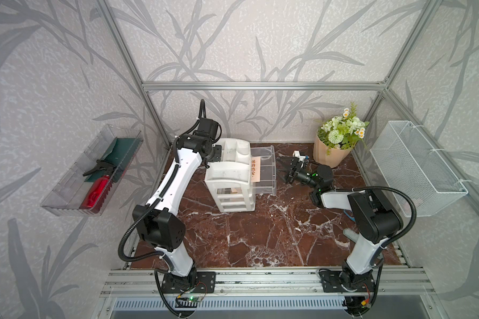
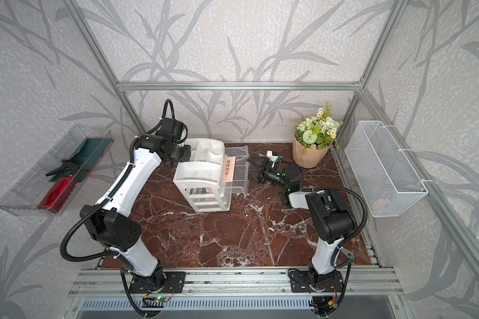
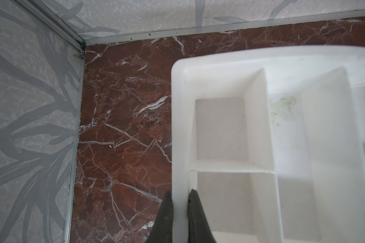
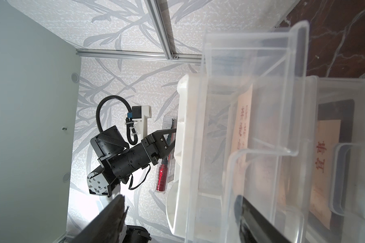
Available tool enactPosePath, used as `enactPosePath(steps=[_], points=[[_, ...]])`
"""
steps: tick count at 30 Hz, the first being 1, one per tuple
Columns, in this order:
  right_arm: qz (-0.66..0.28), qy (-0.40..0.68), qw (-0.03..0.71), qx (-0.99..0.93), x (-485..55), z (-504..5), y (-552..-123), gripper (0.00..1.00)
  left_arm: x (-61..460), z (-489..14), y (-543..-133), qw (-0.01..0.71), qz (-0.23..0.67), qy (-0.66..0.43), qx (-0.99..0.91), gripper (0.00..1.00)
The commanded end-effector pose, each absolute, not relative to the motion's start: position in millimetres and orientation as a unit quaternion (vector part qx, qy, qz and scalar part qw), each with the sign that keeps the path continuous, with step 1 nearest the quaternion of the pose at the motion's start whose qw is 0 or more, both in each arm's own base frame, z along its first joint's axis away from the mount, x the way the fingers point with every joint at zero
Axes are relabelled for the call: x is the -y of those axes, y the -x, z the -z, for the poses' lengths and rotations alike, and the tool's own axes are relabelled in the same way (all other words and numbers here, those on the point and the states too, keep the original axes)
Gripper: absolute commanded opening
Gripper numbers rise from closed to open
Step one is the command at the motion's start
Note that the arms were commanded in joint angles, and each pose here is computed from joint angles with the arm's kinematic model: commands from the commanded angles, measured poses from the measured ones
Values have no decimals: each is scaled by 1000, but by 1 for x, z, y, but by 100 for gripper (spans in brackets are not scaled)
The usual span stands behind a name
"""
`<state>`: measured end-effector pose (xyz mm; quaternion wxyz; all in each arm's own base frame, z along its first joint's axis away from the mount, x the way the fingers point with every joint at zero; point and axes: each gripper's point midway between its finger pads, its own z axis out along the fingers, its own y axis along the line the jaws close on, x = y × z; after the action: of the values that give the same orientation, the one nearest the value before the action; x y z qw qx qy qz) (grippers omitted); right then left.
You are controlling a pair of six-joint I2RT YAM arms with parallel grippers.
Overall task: Take the postcards out of the drawer
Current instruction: Open the drawer in the storage box.
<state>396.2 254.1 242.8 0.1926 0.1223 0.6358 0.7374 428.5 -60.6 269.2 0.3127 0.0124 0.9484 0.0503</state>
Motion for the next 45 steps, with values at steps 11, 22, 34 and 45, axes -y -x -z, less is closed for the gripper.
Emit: enactPosePath(steps=[11, 22, 34, 45], points=[[-753, -78, 228, -612, -242, -274, -390, 79, 38, -305, -425, 344, -97, 7, -934, 0], [-747, -78, 212, -625, -244, -256, -393, 78, 36, -313, -426, 354, -99, 16, -930, 0], [-739, -31, 233, -632, -253, -266, -389, 70, 32, -293, -422, 353, -107, 17, -929, 0], [-479, 75, 302, -821, -284, -275, -351, 73, 36, -278, -424, 362, -80, 15, -928, 0]])
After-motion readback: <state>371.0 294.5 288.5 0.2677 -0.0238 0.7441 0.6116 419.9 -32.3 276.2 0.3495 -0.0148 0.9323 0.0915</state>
